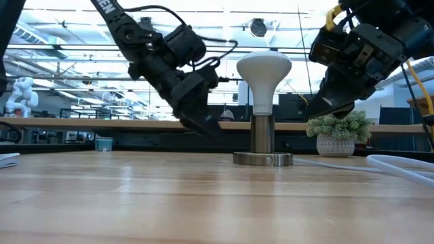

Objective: Screw lightbulb
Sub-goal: Remove the lightbulb from the lamp

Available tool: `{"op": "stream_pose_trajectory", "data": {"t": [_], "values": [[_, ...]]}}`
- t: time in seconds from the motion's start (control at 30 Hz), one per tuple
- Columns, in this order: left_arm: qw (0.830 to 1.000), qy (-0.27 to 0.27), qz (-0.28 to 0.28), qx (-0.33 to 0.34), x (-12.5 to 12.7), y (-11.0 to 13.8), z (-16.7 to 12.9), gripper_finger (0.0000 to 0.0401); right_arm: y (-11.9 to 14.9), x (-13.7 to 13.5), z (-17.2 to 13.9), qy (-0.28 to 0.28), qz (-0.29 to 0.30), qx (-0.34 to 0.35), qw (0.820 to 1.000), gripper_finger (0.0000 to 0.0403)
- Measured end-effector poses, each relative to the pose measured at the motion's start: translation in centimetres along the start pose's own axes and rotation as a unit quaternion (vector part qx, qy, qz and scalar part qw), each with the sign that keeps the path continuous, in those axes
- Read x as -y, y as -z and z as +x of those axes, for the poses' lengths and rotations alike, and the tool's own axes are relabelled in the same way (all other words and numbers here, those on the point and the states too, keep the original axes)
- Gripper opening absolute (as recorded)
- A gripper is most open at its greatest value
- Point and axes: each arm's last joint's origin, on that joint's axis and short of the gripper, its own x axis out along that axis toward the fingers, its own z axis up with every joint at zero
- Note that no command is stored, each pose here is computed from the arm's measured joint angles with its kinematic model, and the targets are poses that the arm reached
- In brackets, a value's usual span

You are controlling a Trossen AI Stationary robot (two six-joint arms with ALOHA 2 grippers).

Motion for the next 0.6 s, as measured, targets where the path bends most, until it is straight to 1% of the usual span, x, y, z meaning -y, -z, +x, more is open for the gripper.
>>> {"op": "stream_pose_trajectory", "data": {"t": [0.07,0.17,0.23,0.3,0.43,0.53,0.6], "values": [[1.0,0.0,-0.022,0.006,0.13,-0.21,-0.28,0.0337,0.0,0.0,0.0,0.0,0.0,0.0,1.0,0.0],[0.998,-0.017,-0.054,0.003,0.21,-0.05,-0.13,0.0337,-0.01,-0.01,0.0,0.0,-0.001,0.001,1.0,0.0],[0.998,-0.025,-0.059,0.004,0.32,-0.01,0.01,0.0337,-0.02,-0.02,0.0,-0.001,0.0,0.001,1.0,0.0],[0.998,-0.022,-0.057,0.001,0.58,0.06,0.13,0.0337,-0.05,-0.02,0.0,-0.001,0.0,0.002,1.0,0.0],[0.999,-0.022,-0.037,0.001,0.75,0.07,0.2,0.0337,-0.07,-0.03,0.0,-0.001,0.0,0.004,1.0,0.0],[0.999,-0.034,-0.041,0.005,0.26,0.0,0.11,0.0337,-0.08,-0.03,0.0,-0.001,0.0,0.004,1.0,0.0],[0.997,-0.054,-0.047,0.006,-0.13,0.01,0.03,0.0337,-0.07,-0.05,0.0,-0.004,0.003,0.003,1.0,0.0]]}}
